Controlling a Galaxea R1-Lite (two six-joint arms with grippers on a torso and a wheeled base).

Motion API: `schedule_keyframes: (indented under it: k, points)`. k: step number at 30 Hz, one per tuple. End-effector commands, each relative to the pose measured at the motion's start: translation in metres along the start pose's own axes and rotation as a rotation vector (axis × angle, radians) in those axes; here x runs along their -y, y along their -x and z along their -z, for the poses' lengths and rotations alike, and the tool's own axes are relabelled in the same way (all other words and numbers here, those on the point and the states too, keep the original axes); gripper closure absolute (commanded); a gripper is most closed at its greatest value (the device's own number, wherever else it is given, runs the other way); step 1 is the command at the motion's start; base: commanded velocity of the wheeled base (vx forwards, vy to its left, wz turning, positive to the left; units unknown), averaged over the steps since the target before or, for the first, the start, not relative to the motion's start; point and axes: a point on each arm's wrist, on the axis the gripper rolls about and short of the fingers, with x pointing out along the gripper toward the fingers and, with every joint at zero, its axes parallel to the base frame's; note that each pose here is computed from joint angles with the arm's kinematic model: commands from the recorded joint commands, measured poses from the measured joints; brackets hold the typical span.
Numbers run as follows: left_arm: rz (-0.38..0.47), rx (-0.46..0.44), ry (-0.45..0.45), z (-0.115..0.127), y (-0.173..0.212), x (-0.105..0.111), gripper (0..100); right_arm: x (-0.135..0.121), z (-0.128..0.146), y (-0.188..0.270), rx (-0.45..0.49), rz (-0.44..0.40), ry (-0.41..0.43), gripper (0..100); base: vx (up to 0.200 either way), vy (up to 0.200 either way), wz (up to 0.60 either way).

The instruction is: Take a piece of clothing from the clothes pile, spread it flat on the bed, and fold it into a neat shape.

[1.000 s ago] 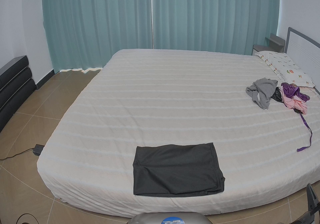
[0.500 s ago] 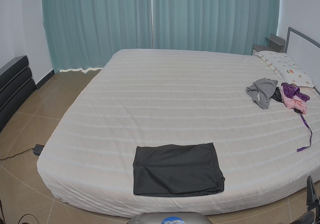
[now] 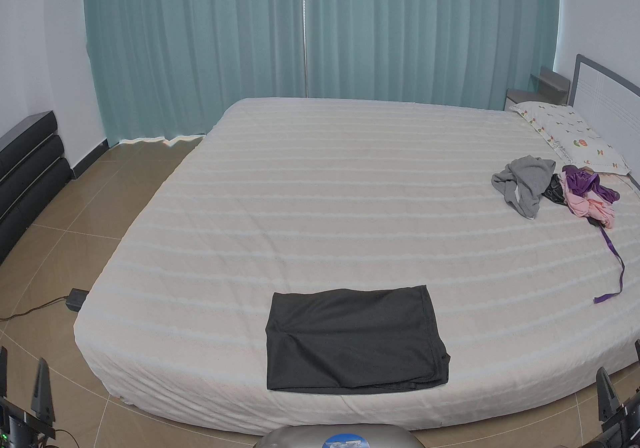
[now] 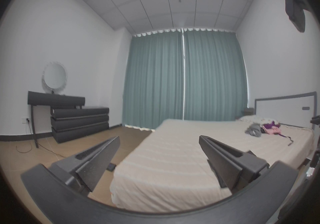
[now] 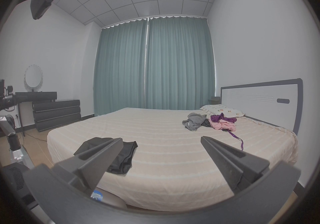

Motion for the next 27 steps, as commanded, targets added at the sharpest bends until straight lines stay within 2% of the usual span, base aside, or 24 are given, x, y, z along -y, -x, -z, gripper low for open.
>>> schedule_keyframes:
  k: [1,3,6,15,21,27]
  points:
    - [0.067,-0.093,0.023,0.0129,-0.0004,0.0012,0,-0.0002,0.0061,-0.0004,-0.016,-0.006,-0.011,0,0.000,0.000,0.00]
    - [0.128,-0.113,0.013,0.0147,-0.0001,0.0025,0,-0.0002,0.0061,-0.0004,-0.016,-0.006,-0.013,0,0.000,0.000,0.00]
    - [0.165,-0.135,-0.019,0.0171,0.0003,0.0031,0,-0.0003,0.0061,-0.0004,-0.016,-0.004,-0.011,0,0.000,0.000,0.00]
    - [0.181,-0.134,-0.041,0.0171,0.0003,0.0034,0,-0.0002,0.0061,-0.0004,-0.016,-0.006,-0.011,0,0.000,0.000,0.00]
    - [0.137,-0.137,0.004,0.0172,0.0002,0.0026,0,-0.0003,0.0063,-0.0004,-0.018,-0.005,-0.013,0,0.000,0.000,0.00]
    - [0.151,-0.133,-0.041,0.0172,0.0004,0.0028,0,-0.0003,0.0061,-0.0004,-0.016,-0.003,-0.016,0,0.000,0.000,0.00]
